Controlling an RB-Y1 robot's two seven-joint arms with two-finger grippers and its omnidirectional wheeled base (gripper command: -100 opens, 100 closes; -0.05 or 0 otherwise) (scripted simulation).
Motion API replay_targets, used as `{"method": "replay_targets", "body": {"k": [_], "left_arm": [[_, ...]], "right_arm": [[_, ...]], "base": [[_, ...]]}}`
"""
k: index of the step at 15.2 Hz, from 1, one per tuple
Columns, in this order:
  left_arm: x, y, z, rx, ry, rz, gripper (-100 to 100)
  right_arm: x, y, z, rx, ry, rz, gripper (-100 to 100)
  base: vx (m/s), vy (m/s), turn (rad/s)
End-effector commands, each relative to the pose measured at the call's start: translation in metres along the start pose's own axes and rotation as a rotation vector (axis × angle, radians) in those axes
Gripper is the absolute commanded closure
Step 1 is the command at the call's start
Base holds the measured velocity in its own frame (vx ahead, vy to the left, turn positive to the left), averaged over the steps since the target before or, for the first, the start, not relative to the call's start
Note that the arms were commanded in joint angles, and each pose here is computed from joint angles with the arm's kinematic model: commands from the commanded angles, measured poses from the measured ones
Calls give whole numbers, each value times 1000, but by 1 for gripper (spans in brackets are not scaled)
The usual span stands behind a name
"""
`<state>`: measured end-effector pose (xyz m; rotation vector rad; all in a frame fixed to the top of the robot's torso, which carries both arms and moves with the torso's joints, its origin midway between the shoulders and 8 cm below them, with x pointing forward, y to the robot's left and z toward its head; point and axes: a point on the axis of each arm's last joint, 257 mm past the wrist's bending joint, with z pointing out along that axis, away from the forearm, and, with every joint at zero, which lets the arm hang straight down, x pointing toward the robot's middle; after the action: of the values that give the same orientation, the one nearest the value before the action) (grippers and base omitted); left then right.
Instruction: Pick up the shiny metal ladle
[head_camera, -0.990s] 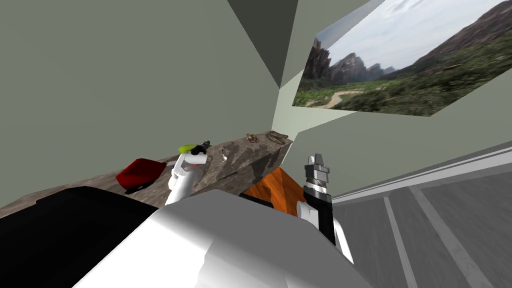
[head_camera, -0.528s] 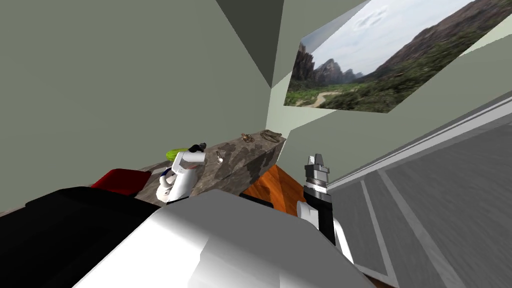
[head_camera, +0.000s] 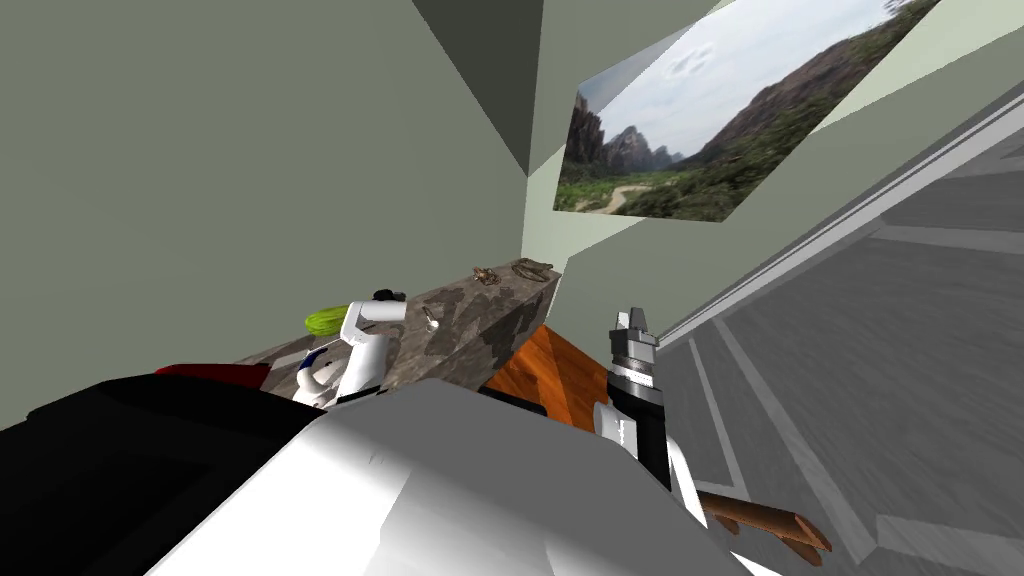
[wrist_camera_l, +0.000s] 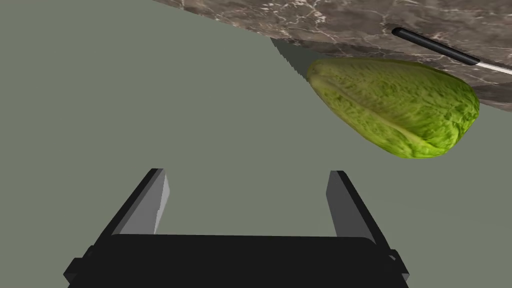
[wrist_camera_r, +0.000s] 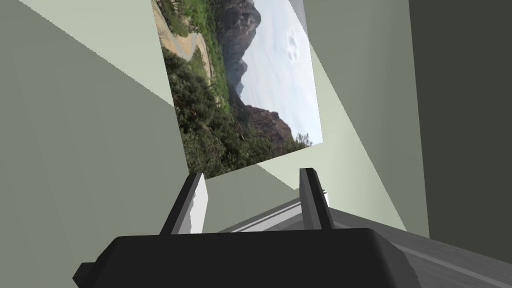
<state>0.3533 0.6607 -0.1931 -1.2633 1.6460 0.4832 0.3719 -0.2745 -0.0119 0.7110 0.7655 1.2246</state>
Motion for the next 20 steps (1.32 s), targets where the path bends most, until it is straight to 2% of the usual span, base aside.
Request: {"method": "replay_targets", "body": {"k": [1,3,4,6,7,10,11,13,14,19,20], "left_arm": [[4,18,5,-58,35,2,-100],[9,23,4,-78,56,2,-100],[10,34,9,-114,77,2,-100],[17,41,7,-141,107,1,-100],[20,52,10,-176,134,0,-100],[26,58,8,-199,160,0,-100],[32,69,9,-237,198,-3,-100],[37,73,8,-252,216,-3,-100],[43,83,8,-284,253,-6,-100],[59,98,2,-342,329,-11,-100],[66,106,1,-368,371,-15,-100]], "right_arm": [[0,0,0,0,0,0,0],[0,0,0,0,0,0,0],[0,0,0,0,0,0,0],[0,0,0,0,0,0,0],[0,0,0,0,0,0,0],[0,0,0,0,0,0,0],[0,0,0,0,0,0,0],[0,0,0,0,0,0,0],[0,0,0,0,0,0,0],[0,0,0,0,0,0,0],[0,0,0,0,0,0,0]], "base": [[-16,34,-252],[-22,43,-250],[-37,47,-351],[-38,56,-201],[-38,47,-244],[-30,40,-147],[-20,28,-248],[-30,43,-204],[-44,51,-210],[-41,52,-216],[-27,52,-235]]}}
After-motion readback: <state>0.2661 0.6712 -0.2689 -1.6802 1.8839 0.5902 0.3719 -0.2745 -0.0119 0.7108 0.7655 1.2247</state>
